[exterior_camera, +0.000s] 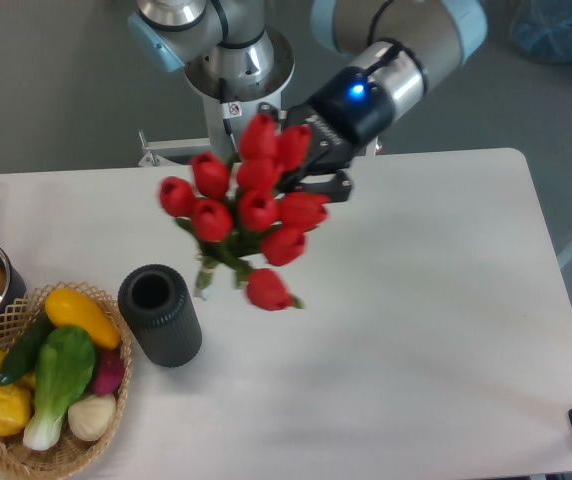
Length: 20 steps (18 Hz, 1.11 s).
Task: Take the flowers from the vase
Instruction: 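Carry the tulip bunch away from the vase over the open table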
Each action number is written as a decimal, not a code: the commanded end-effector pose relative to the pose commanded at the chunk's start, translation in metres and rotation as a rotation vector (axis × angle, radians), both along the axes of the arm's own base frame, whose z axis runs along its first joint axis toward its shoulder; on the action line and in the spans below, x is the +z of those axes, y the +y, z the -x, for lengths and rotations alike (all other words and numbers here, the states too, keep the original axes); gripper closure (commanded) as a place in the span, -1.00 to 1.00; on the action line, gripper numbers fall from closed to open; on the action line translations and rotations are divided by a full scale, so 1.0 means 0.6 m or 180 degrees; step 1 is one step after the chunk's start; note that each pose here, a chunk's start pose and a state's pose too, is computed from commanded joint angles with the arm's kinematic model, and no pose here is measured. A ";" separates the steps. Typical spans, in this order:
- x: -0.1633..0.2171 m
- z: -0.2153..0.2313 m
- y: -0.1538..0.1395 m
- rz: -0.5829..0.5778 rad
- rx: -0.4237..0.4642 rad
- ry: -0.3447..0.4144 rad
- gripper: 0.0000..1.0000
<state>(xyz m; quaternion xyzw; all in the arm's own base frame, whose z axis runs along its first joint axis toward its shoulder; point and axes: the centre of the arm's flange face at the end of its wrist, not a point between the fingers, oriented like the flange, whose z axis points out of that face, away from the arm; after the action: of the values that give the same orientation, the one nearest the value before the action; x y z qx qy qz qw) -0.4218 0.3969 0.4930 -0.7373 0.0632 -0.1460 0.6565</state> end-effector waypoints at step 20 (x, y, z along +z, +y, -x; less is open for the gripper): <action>-0.031 -0.035 0.042 0.2266 0.0624 0.1472 1.00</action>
<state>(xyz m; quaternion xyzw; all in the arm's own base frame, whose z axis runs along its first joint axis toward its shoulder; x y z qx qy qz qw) -0.4006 0.4219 0.4747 -0.9336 0.0840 0.0733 0.3407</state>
